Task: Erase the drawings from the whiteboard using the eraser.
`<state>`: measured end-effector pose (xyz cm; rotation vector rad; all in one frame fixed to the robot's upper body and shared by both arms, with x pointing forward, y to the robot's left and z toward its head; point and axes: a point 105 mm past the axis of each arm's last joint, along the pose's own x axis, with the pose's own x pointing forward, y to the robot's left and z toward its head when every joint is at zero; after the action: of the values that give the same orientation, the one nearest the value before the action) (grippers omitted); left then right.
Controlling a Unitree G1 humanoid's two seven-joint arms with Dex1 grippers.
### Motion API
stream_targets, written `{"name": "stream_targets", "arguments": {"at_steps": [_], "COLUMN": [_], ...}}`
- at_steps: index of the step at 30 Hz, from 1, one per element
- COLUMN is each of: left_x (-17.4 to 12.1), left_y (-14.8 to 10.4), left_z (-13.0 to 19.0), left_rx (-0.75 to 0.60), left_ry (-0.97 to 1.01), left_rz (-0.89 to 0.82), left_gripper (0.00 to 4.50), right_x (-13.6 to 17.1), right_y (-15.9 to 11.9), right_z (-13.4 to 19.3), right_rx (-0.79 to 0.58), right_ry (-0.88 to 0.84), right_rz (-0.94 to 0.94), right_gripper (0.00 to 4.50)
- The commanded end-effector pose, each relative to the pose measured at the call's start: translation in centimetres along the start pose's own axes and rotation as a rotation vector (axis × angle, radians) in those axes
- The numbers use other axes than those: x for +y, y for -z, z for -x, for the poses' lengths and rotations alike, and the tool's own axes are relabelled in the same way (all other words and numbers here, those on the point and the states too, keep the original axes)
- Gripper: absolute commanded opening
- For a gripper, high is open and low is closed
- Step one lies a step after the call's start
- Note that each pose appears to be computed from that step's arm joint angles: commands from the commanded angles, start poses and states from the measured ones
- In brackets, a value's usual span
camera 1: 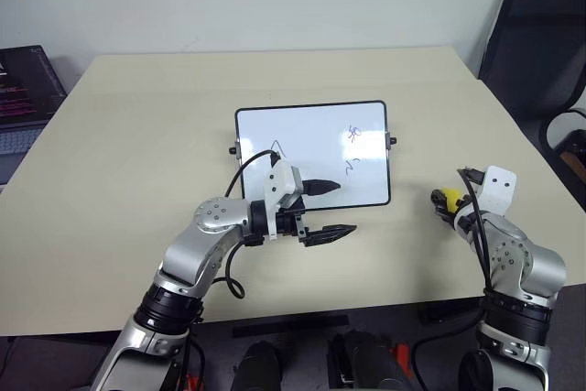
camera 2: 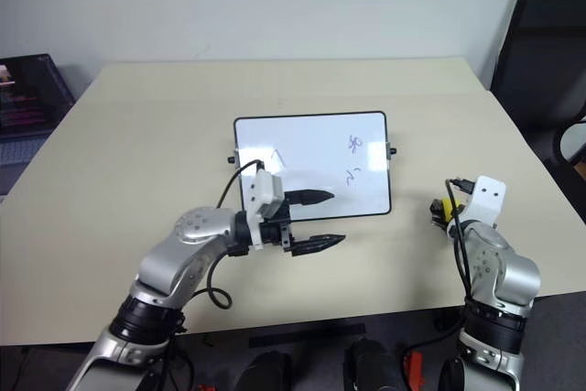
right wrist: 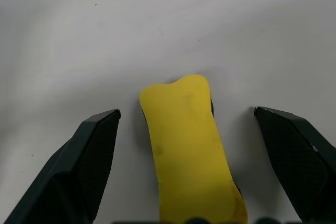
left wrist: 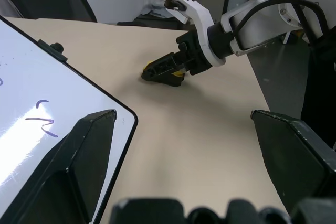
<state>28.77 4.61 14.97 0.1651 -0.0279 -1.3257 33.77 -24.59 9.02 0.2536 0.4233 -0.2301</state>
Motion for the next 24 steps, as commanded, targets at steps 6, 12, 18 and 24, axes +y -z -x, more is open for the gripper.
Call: {"name": "stream_targets", "arguments": {"at_steps": [6, 12, 18, 24], "left_x": [0.4, 0.3, 0.3, 0.3], "left_y": [-1.2, -1.2, -1.1, -1.1], "left_z": [0.2, 0.0, 0.0, 0.1], "left_rx": [-0.032, -0.034, -0.03, -0.029], "left_ry": [-0.009, -0.006, -0.004, -0.004], "left_rz": [-0.045, -0.048, -0.054, -0.057], "left_gripper": [4.5, 4.5, 4.5, 4.5], "right_x": [1.4, 3.3, 4.0, 3.7], "right_y": [-4.3, -5.1, -5.3, -5.3], "right_z": [1.2, 2.0, 2.8, 3.2], "right_rx": [-0.247, -0.426, -0.535, -0.599], "right_ry": [-0.047, -0.17, -0.232, -0.236], "right_rz": [0.15, 0.245, 0.333, 0.346], "right_gripper": [4.25, 4.25, 4.25, 3.93]}}
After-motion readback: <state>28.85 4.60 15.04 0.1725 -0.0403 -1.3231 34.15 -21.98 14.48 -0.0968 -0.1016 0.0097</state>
